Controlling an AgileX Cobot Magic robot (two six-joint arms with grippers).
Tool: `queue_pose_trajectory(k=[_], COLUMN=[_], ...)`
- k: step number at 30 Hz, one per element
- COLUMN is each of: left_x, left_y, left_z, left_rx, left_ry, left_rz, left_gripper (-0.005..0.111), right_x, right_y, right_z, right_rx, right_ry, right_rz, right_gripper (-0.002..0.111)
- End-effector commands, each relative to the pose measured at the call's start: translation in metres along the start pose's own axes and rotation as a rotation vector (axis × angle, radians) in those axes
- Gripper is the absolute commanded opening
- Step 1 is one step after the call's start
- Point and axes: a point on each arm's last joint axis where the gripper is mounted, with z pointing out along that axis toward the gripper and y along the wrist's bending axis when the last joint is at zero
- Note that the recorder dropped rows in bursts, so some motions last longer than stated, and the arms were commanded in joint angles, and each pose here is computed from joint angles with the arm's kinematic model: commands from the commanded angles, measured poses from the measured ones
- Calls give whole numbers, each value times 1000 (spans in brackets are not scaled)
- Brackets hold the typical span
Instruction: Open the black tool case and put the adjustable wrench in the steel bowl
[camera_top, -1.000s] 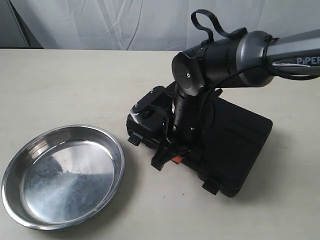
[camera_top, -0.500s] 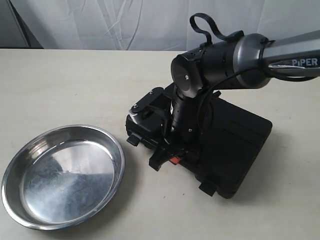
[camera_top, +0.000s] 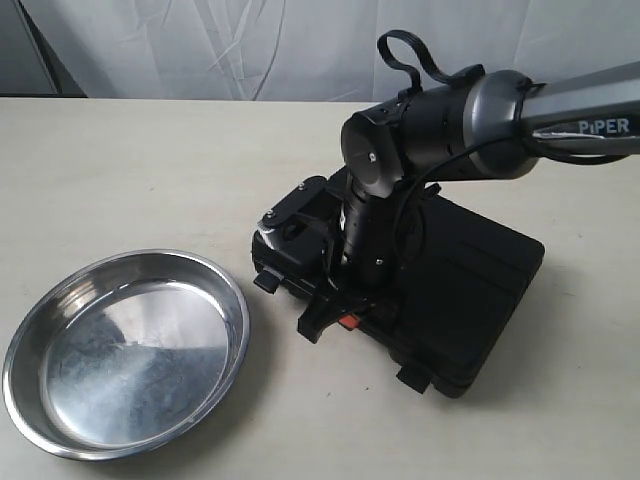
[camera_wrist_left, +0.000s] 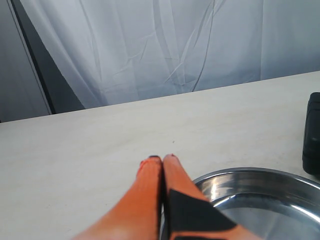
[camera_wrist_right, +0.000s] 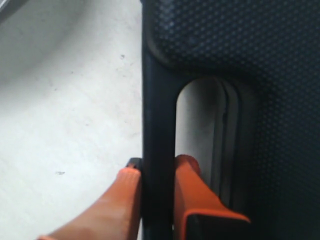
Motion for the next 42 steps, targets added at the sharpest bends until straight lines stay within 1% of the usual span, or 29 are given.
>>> queue_pose_trajectory(k=[1, 5, 12, 18, 22, 24, 25, 28, 29, 31, 32, 33, 34, 39, 42], left_x=[-1, -1, -1, -1, -1, -1, -1, -1, -1, -1, -1, -1, -1, -1, -1], left_y=[0, 0, 0, 0, 0, 0, 0, 0, 0, 0, 0, 0, 0, 0, 0], left_z=[0, 0, 0, 0, 0, 0, 0, 0, 0, 0, 0, 0, 0, 0, 0], left_rx=[1, 1, 1, 1, 1, 1, 1, 1, 1, 1, 1, 1, 1, 1, 1], left_ry=[-4, -4, -4, -4, -4, -4, -4, -4, -4, -4, -4, -4, -4, -4, -4], left_rz=[-2, -2, -2, -2, -2, -2, -2, -2, -2, -2, -2, -2, -2, -2, -2], left_gripper=[0, 0, 0, 0, 0, 0, 0, 0, 0, 0, 0, 0, 0, 0, 0], right_x=[-2, -1, -3, -3, -4, -4, -4, -3, -3, -3, -3, -3, -3, -3, -3], right_y=[-1, -1, 3, 3, 4, 4, 4, 4, 4, 4, 4, 4, 4, 4, 5], right_z=[-5, -5, -3, 18, 22, 22, 22, 22, 22, 22, 22, 21, 20, 17, 8], right_rx=[8, 5, -42, -68, -85, -85, -82, -79, -79, -79, -80, -79, -80, -78, -75], right_ry=[-26, -20, -33, 12, 12, 12, 13, 16, 19, 19, 19, 17, 17, 10, -12], right_rz=[-13, -12, 30, 52, 69, 70, 66, 63, 62, 49, 45, 38, 33, 32, 30], right_gripper=[1, 1, 1, 1, 1, 5, 10, 28, 30, 25, 17, 6, -1, 0, 0])
